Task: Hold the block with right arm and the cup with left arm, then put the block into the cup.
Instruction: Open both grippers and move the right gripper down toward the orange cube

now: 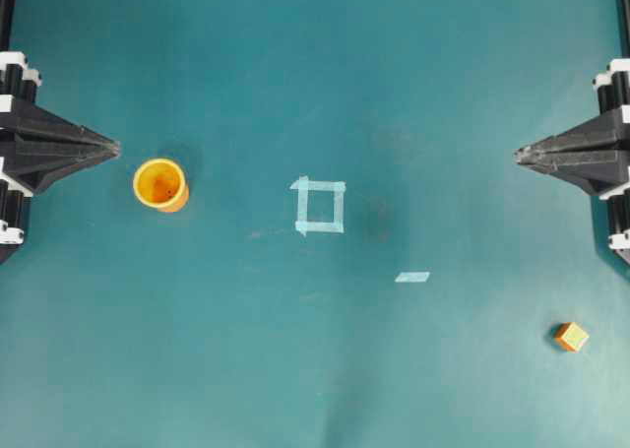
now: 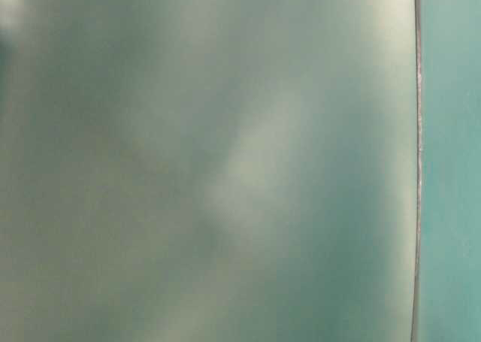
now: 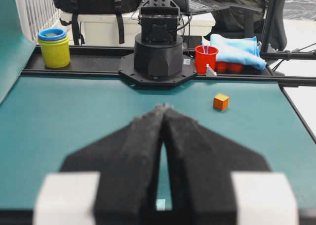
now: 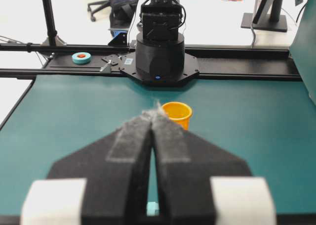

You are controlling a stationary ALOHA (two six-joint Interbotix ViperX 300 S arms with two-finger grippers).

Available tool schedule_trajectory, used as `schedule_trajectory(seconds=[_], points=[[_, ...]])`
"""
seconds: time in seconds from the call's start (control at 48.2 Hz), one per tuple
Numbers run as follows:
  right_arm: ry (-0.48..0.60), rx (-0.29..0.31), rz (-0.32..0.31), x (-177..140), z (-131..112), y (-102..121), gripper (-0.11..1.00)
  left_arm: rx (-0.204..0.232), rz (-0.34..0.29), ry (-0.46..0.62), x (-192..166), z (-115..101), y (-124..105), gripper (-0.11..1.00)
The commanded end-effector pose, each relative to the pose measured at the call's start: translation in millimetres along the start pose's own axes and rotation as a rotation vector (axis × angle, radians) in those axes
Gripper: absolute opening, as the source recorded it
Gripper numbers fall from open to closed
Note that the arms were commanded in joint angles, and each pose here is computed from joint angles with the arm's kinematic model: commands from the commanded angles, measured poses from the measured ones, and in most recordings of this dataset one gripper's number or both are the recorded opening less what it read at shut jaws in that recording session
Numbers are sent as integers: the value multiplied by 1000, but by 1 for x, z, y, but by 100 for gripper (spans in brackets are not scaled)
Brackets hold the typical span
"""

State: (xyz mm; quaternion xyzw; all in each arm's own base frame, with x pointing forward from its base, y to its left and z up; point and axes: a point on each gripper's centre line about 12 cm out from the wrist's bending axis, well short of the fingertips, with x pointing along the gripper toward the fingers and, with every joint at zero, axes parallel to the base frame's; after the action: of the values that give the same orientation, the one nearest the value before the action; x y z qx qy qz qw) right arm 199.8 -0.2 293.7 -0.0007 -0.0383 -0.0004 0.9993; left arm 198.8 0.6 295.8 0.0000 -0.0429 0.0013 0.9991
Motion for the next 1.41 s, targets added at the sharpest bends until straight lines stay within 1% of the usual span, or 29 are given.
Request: schedule_trajectory(seconds=[0.0, 0.021, 0.083, 0.104, 0.187, 0.27, 0.332, 0.394, 0.456, 0.477, 0.518, 0.56, 0.622, 0.684, 0.726, 0.788, 0.871, 0.974, 1.037, 1.14, 1.223, 1.306, 1.389], points=[[-18, 7, -2, 2, 9, 0, 0, 3, -6, 41, 1, 1, -1, -1], [-14, 8, -2, 2, 9, 0, 0, 1, -7, 57, 1, -1, -1, -1], [18, 27, -2, 5, 12, 0, 0, 1, -7, 107, 0, -6, -1, 10], [32, 35, -3, 6, 13, 0, 0, 1, -7, 118, -1, -7, -1, 12], [98, 69, -5, 8, 14, 0, 0, -3, -5, 170, -2, -13, -1, 14], [168, 109, -11, 9, 12, 0, 0, -6, -4, 206, -4, -16, -1, 19], [220, 141, -18, 8, 9, 0, 1, -6, -5, 226, -5, -18, -1, 27], [263, 171, -25, 8, 6, 0, 2, -6, -5, 247, -5, -21, -1, 39], [312, 199, -34, 6, 1, 0, 7, -6, -5, 259, -6, -23, -1, 55], [325, 208, -36, 5, -1, 0, 10, -6, -5, 259, -6, -23, -1, 63], [346, 225, -42, 5, -3, 0, 16, -6, -5, 258, -6, -23, -1, 72], [368, 246, -48, 4, -5, 0, 24, -6, -5, 258, -6, -23, -1, 80], [409, 283, -61, 2, -10, 0, 34, -6, -5, 258, -6, -23, -1, 86], [453, 317, -76, 1, -16, 0, 46, -6, -3, 262, -6, -25, -1, 87], [489, 338, -87, 0, -21, 0, 51, -6, -5, 270, -6, -26, -1, 86], [543, 366, -104, -1, -27, 0, 57, -4, 0, 282, -6, -30, 0, 86], [619, 400, -127, -3, -36, 0, 63, -7, 11, 305, -7, -37, 2, 86], [726, 428, -150, -7, -48, 3, 63, -10, 34, 339, -8, -49, 6, 86], [794, 443, -158, -11, -56, 7, 63, -20, 55, 360, -9, -56, 10, 86], [877, 462, -155, -15, -65, 15, 63, -46, 97, 392, -11, -67, 17, 86], [929, 492, -154, -16, -71, 22, 63, -65, 122, 415, -13, -74, 21, 86], [976, 516, -145, -18, -77, 32, 63, -74, 127, 436, -15, -82, 22, 86], [1017, 528, -125, -18, -82, 44, 63, -79, 128, 445, -17, -88, 22, 86]])
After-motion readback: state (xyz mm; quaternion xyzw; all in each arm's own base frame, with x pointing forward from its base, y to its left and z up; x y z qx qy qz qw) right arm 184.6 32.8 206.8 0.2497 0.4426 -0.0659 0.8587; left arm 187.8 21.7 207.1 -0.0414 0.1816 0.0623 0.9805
